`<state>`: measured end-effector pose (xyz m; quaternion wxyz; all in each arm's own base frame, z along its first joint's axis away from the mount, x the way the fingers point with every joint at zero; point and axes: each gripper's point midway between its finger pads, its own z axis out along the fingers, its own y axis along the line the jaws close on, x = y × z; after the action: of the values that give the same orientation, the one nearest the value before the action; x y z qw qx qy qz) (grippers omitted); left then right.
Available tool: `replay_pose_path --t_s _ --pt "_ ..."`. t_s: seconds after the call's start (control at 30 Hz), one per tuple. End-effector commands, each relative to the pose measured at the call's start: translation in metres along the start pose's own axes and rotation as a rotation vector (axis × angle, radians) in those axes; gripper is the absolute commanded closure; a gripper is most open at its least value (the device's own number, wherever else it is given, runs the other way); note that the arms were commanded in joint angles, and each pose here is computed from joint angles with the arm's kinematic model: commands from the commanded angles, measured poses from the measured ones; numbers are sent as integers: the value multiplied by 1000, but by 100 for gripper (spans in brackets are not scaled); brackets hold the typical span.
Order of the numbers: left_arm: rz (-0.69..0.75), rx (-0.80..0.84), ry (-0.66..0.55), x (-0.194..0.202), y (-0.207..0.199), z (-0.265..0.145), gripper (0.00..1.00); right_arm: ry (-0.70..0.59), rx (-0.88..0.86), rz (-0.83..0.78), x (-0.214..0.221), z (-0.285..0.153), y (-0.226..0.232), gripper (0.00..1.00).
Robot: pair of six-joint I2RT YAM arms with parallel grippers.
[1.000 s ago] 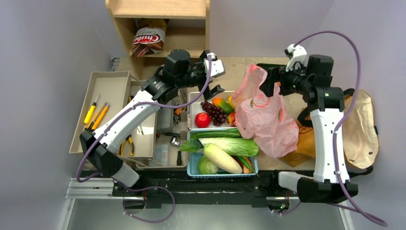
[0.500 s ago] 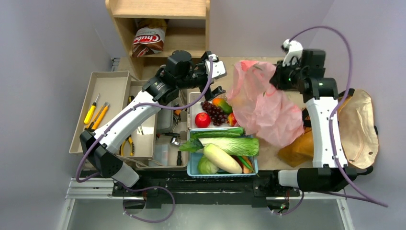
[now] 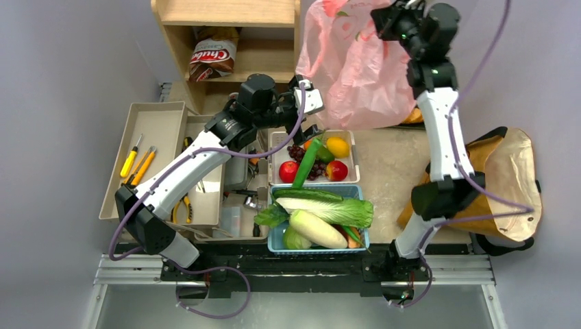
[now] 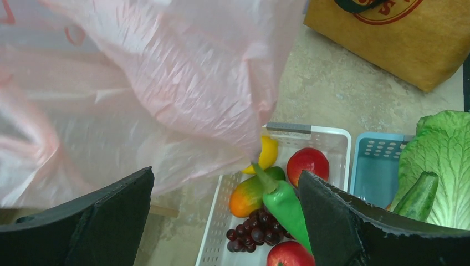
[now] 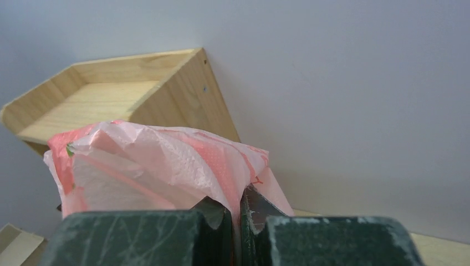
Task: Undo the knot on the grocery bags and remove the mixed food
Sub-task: Pick up the takeout bag at the center of the board.
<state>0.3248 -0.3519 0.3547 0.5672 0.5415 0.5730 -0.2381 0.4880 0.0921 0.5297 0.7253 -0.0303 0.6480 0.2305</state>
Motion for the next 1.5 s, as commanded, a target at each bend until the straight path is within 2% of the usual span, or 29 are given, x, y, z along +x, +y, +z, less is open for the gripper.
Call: replay_pose_path --t_s 0.0,0.13,0.17,0.3,0.43,0.53,0.77,0.93,1.03,1.23,1.37,1.47 --pt "41 -61 -50 -16 13 -13 2 -118 43 49 -7 47 -11 100" --pt "-34 -55 -29 7 18 -11 9 -89 41 -38 2 41 -14 100" --pt "-73 -32 -30 18 17 -8 10 -59 42 -51 16 37 -17 100" --pt "-132 -12 27 68 6 15 8 -21 40 -90 24 8 -11 100" --pt "-244 89 -20 74 -21 35 9 8 57 -94 29 -8 -10 100" --pt "-306 164 -97 70 -47 36 9 10 67 -117 25 -16 -10 100" --pt "-254 232 -162 68 -82 10 8 23 72 -144 20 -50 0 100" --pt "-216 298 -180 58 -97 14 10 56 76 -133 30 -75 4 100" --pt "-209 311 -176 54 -106 24 15 62 82 -136 31 -87 6 100" --pt "-191 395 -137 63 -146 43 31 66 105 -149 31 -109 8 100" --pt "-164 343 -58 83 -157 62 36 75 113 -143 35 -118 8 100" --pt "-249 285 -23 90 -152 74 39 82 117 -152 35 -127 10 100"
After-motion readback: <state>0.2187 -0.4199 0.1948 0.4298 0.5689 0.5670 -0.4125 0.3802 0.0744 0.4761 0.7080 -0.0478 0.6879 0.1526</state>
